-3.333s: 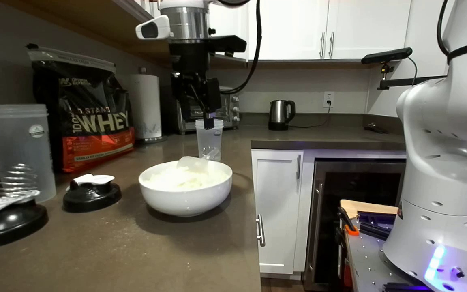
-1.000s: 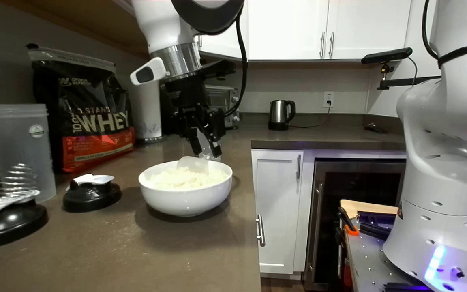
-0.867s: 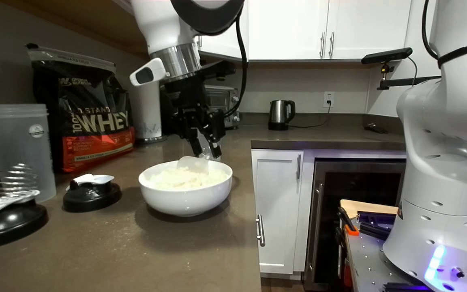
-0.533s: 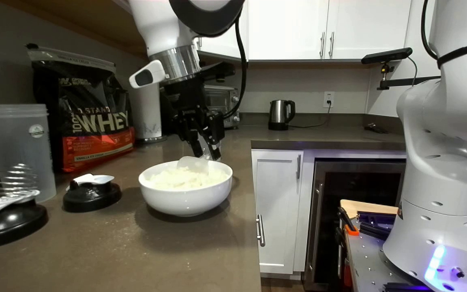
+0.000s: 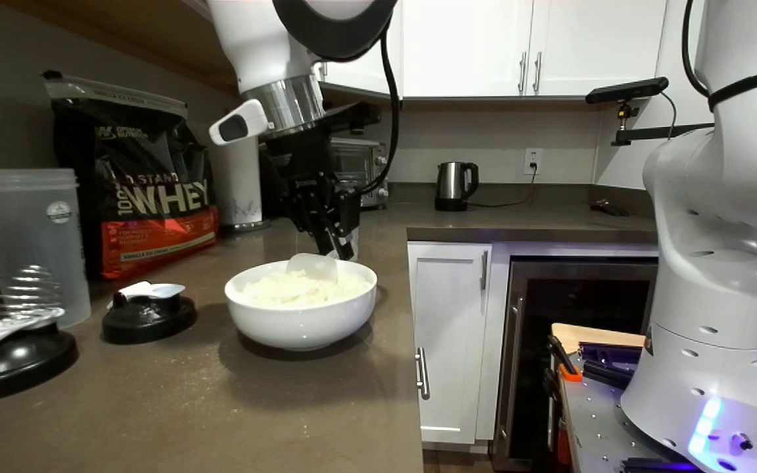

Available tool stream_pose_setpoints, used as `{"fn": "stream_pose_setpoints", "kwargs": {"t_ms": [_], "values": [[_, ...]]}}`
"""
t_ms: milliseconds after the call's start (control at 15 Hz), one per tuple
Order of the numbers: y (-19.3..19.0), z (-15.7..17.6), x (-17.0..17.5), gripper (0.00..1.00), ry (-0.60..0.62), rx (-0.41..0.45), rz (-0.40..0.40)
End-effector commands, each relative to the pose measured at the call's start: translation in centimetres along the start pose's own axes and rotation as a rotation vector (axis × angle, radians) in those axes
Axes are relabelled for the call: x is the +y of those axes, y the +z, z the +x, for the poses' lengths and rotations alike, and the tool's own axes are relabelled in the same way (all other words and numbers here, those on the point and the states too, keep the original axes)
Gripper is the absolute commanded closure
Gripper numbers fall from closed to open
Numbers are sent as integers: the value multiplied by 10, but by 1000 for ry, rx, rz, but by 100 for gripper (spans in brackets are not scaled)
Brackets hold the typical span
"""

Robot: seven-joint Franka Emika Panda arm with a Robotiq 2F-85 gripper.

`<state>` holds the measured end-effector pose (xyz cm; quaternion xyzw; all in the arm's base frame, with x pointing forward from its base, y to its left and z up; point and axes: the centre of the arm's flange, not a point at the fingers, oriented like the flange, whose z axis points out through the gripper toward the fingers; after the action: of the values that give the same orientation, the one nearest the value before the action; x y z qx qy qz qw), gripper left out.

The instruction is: Use the clear spoon to scoop some whey powder from the bowl, then pour the powder into the cup, and return the spoon to the bowl

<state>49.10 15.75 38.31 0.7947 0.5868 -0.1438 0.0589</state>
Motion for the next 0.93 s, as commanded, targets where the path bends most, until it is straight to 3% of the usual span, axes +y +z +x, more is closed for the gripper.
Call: {"fn": "stream_pose_setpoints", "kwargs": {"t_ms": [0, 67, 600, 733, 867], "values": [[-1, 2, 3, 93, -5, 22, 1], [-1, 2, 3, 100, -7, 22, 1], [-6, 4, 1, 99, -16, 18, -10], [-6, 4, 0, 68, -17, 17, -10], [-6, 4, -1, 56, -16, 17, -11]]}}
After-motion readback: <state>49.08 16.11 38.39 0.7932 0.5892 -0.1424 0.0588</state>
